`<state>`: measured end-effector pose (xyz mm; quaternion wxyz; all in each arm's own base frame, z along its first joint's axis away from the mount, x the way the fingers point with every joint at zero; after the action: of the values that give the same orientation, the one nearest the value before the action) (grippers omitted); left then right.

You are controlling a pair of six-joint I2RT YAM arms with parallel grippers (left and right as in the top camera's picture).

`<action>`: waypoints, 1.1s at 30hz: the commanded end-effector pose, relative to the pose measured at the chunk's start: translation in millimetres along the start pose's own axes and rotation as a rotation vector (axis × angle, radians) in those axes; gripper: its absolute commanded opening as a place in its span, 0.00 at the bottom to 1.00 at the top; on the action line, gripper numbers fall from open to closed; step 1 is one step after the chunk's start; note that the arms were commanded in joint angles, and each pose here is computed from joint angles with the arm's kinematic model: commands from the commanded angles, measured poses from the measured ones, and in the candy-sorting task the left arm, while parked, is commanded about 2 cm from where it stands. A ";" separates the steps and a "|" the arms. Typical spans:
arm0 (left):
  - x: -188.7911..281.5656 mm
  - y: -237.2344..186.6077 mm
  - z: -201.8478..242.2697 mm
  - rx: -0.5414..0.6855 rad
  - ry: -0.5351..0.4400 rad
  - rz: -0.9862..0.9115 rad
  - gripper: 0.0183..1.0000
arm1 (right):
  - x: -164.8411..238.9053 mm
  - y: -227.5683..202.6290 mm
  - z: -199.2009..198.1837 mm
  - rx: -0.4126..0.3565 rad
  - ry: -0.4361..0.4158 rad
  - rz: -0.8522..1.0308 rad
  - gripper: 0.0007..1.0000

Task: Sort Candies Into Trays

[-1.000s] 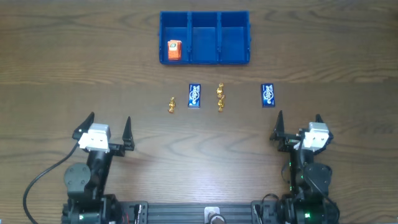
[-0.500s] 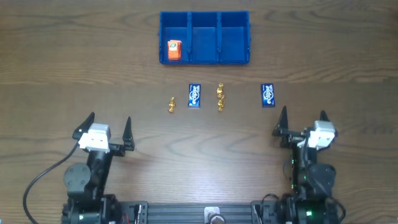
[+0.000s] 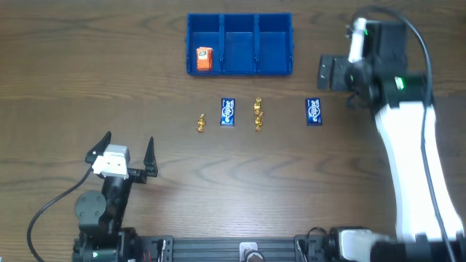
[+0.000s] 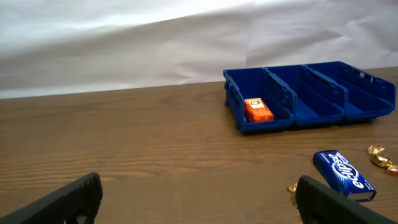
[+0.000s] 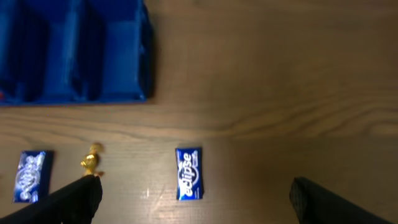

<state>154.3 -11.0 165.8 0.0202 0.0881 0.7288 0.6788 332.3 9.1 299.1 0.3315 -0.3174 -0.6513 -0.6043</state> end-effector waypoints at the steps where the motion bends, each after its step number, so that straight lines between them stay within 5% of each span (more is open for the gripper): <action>1: -1.1 -12.2 -0.4 -0.009 -0.016 0.045 1.00 | -61.3 -6.5 1.9 0.001 0.010 0.221 1.00; 12: -1.1 -12.2 -0.4 -0.009 -0.016 0.045 1.00 | -173.5 -61.7 29.2 0.055 0.038 0.594 1.00; 27: -1.1 -12.2 -0.4 -0.009 -0.016 0.045 1.00 | -196.4 -86.3 31.7 0.027 0.039 0.661 0.92; 30: -1.1 -12.2 -0.4 -0.009 -0.016 0.045 1.00 | -199.5 -93.0 31.5 0.027 0.039 0.667 0.86; 33: -1.1 -12.2 -0.4 -0.009 -0.016 0.045 1.00 | -200.2 -93.2 31.6 0.026 0.039 0.663 0.66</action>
<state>154.3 -11.0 165.8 0.0200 0.0880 0.7286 0.6789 375.6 32.6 87.2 0.5274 -0.4863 -0.5149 -0.4693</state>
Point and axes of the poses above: each gripper's point midway between its finger pads, its own x axis back along the fingers, its own z axis along the line the jaws close on, y = z × x, the point moved 9 cm from there along x, back along the fingers, and after that the axes turned 6 degrees about x, right-handed, at the moved point
